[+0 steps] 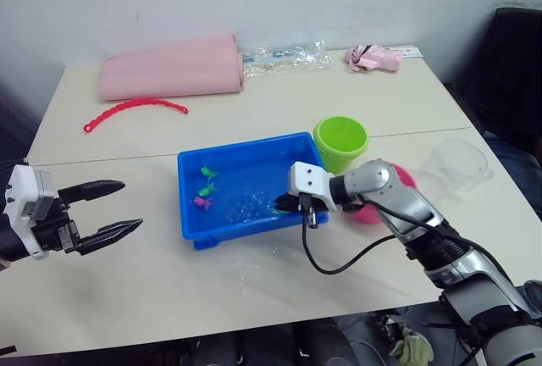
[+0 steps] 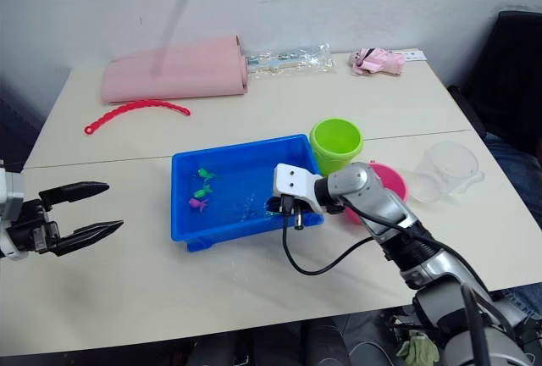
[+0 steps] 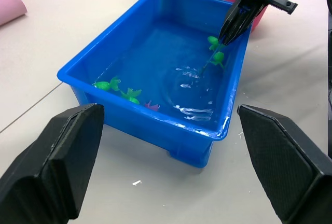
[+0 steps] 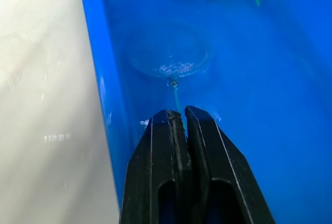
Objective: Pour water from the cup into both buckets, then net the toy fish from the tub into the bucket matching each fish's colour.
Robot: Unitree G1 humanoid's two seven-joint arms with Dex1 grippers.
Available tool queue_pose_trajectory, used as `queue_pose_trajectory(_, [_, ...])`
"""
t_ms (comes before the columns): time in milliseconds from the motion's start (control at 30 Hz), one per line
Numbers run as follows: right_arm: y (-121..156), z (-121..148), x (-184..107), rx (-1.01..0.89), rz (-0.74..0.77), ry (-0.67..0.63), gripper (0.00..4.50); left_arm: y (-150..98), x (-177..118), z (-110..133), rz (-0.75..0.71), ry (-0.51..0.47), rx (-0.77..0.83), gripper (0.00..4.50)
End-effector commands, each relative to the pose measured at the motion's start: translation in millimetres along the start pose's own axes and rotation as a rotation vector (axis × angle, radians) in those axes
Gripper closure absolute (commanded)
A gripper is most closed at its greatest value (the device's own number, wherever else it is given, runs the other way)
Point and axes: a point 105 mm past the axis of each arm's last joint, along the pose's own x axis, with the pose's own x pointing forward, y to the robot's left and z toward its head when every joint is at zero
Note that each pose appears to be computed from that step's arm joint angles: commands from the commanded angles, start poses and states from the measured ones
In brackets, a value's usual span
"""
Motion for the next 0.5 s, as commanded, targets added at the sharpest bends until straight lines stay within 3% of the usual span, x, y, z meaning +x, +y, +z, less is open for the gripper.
queue_pose_trajectory(33, [-1,8,15,-0.016,-0.015,-0.021,4.50,-1,-1,11,-0.002,-0.011,0.047,0.03])
queue_pose_trajectory(200, [-2,23,37,0.017,-0.060,-0.109,4.50,-3,5,11,-0.007,-0.017,0.045,0.03])
queue_pose_trajectory(500, [-2,34,38,0.006,-0.085,-0.238,4.50,-3,11,10,-0.021,-0.017,0.036,0.03])
